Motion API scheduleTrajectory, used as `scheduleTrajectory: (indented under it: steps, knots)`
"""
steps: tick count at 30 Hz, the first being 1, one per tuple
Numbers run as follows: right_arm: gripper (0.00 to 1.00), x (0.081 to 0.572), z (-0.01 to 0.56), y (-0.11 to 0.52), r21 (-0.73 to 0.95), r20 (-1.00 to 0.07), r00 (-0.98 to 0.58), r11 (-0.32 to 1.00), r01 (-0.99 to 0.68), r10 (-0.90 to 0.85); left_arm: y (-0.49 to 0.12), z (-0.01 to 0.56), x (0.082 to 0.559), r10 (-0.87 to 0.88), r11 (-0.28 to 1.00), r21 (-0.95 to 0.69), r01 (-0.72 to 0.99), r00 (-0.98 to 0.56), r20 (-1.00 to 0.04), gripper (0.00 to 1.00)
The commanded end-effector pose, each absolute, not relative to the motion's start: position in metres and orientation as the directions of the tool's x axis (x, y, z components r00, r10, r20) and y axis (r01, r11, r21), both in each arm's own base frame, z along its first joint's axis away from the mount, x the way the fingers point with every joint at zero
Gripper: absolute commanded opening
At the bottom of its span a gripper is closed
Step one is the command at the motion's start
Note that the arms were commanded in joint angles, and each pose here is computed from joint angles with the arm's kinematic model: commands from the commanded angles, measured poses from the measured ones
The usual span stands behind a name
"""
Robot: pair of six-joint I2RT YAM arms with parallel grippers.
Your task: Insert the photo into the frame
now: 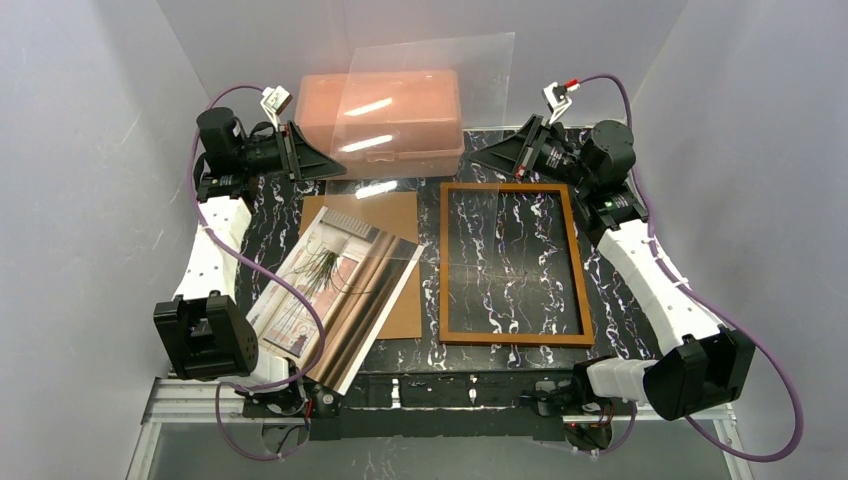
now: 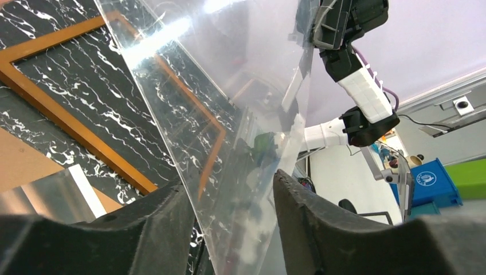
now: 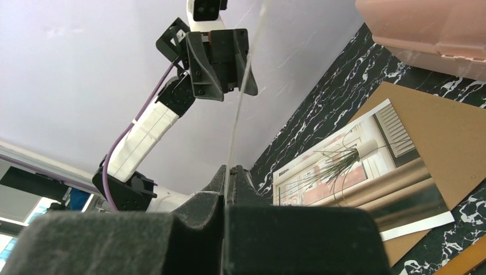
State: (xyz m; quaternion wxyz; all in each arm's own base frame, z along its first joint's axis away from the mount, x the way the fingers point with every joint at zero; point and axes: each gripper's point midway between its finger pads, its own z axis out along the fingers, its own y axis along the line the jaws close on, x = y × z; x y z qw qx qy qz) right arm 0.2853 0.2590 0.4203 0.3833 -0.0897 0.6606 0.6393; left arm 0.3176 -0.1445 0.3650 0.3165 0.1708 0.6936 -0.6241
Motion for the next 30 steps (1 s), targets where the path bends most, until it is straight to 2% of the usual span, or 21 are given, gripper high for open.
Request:
scheduleTrajectory:
  steps: [1, 4, 11, 17, 18, 19, 21, 25, 27, 30]
  knots:
    - [0.01, 0.283, 0.433, 0.260, 0.721, -0.673, -0.636, 0.142, -0.679, 0.378, -0.146, 0.385, 0.304, -0.132, 0.137, -0.725, 0.674, -0.713, -0.688, 0.44]
    - [0.01, 0.285, 0.430, 0.260, 0.718, -0.678, -0.633, 0.151, -0.680, 0.373, -0.146, 0.386, 0.304, -0.138, 0.143, -0.725, 0.673, -0.712, -0.688, 0.35]
    - [0.01, 0.289, 0.412, 0.263, 0.728, -0.673, -0.649, 0.159, -0.667, 0.354, -0.146, 0.392, 0.305, -0.144, 0.152, -0.713, 0.684, -0.699, -0.701, 0.27]
    - [0.05, 0.297, 0.394, 0.264, 0.750, -0.654, -0.670, 0.184, -0.635, 0.353, -0.146, 0.393, 0.306, -0.149, 0.161, -0.704, 0.691, -0.689, -0.710, 0.08]
    - [0.09, 0.298, 0.391, 0.264, 0.753, -0.651, -0.672, 0.190, -0.630, 0.353, -0.147, 0.393, 0.307, -0.149, 0.161, -0.705, 0.691, -0.689, -0.709, 0.02]
    - [0.19, 0.300, 0.387, 0.264, 0.757, -0.649, -0.676, 0.200, -0.623, 0.350, -0.146, 0.393, 0.307, -0.151, 0.164, -0.705, 0.690, -0.688, -0.709, 0.00]
    - [0.29, 0.304, 0.379, 0.263, 0.759, -0.649, -0.679, 0.224, -0.612, 0.343, -0.146, 0.395, 0.308, -0.154, 0.168, -0.700, 0.694, -0.683, -0.714, 0.00]
    - [0.60, 0.313, 0.359, 0.259, 0.762, -0.648, -0.683, 0.310, -0.569, 0.338, -0.142, 0.401, 0.315, -0.170, 0.183, -0.696, 0.694, -0.675, -0.718, 0.00]
    - [0.71, 0.319, 0.344, 0.253, 0.740, -0.666, -0.674, 0.394, -0.545, 0.320, -0.136, 0.407, 0.322, -0.192, 0.208, -0.688, 0.695, -0.661, -0.726, 0.00]
    - [0.80, 0.326, 0.316, 0.239, 0.711, -0.667, -0.683, 0.530, -0.462, 0.299, -0.121, 0.421, 0.334, -0.234, 0.264, -0.659, 0.704, -0.616, -0.752, 0.00]
